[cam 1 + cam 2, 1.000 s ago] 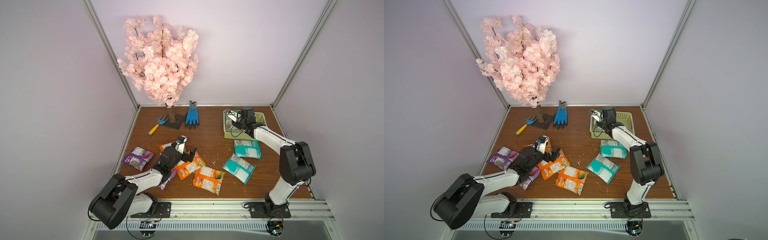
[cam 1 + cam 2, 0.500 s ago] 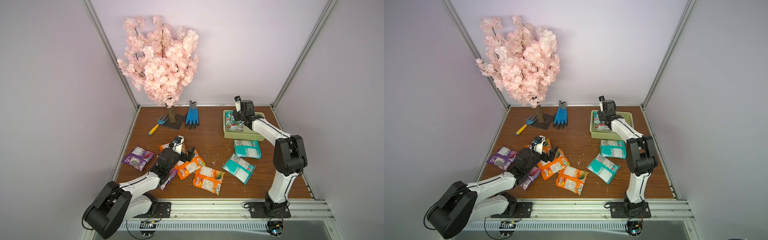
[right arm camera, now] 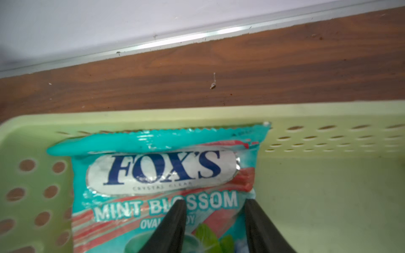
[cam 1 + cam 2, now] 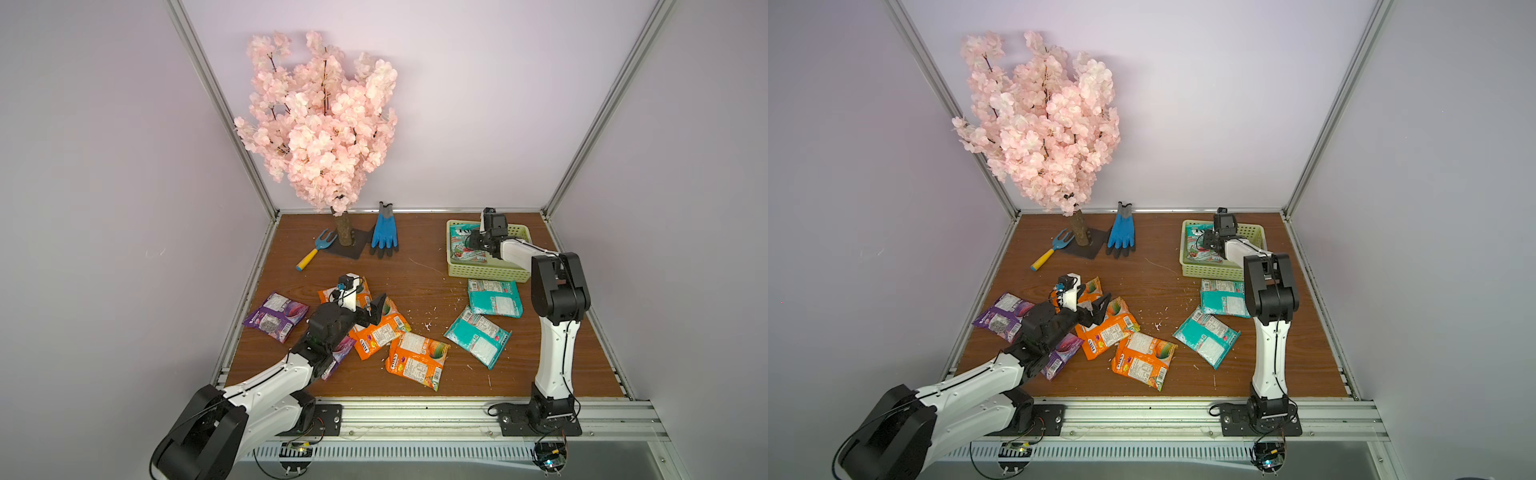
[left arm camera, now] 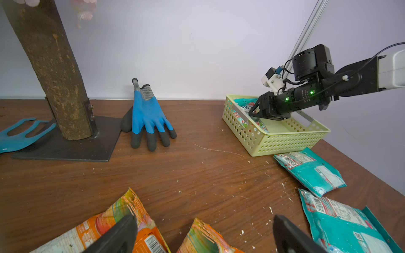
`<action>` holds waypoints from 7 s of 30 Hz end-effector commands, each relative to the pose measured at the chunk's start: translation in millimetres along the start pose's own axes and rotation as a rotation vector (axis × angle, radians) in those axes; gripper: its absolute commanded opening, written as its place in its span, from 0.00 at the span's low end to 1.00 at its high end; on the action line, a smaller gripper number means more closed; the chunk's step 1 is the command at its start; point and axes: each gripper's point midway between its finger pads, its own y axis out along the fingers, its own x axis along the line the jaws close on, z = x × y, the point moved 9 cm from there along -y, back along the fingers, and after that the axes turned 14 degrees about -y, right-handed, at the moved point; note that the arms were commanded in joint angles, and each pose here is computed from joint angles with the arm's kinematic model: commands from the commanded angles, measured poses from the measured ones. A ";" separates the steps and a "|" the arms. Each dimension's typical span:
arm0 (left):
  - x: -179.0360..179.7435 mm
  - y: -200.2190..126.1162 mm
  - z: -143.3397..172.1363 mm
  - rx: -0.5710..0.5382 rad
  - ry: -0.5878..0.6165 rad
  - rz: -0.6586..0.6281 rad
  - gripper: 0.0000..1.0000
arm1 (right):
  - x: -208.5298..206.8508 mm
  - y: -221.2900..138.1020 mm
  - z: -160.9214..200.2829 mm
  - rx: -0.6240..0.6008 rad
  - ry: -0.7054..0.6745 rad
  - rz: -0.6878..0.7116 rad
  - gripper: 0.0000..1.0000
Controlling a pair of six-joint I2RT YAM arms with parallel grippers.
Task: Put the candies in the basket
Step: Adjust the candy in the basket, then pick up the candy at the center of the board, then place the candy in the basket.
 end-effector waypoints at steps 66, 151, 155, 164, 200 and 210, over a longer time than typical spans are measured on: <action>-33.2 -15.0 112.8 0.913 -0.474 -0.079 0.27 | 112.7 -280.9 118.6 -0.009 -0.249 -0.349 0.47; -48.7 40.7 -72.1 0.057 -0.029 -0.087 1.00 | 70.7 -293.8 -28.0 -0.744 -0.728 -0.054 0.00; -47.3 39.8 -68.0 0.064 -0.026 -0.077 1.00 | 51.9 -272.4 -39.1 -0.726 -0.738 0.005 0.00; -47.5 42.0 -64.1 0.090 -0.045 -0.068 1.00 | 2.7 -217.2 -44.5 -0.674 -0.717 0.032 0.00; -48.5 59.4 -61.2 0.149 -0.062 -0.079 1.00 | -117.5 -53.7 -28.2 -0.109 -0.522 0.035 0.00; -44.0 61.4 -56.1 0.168 -0.056 -0.114 1.00 | -119.1 -39.8 -27.8 -0.059 -0.550 0.059 0.19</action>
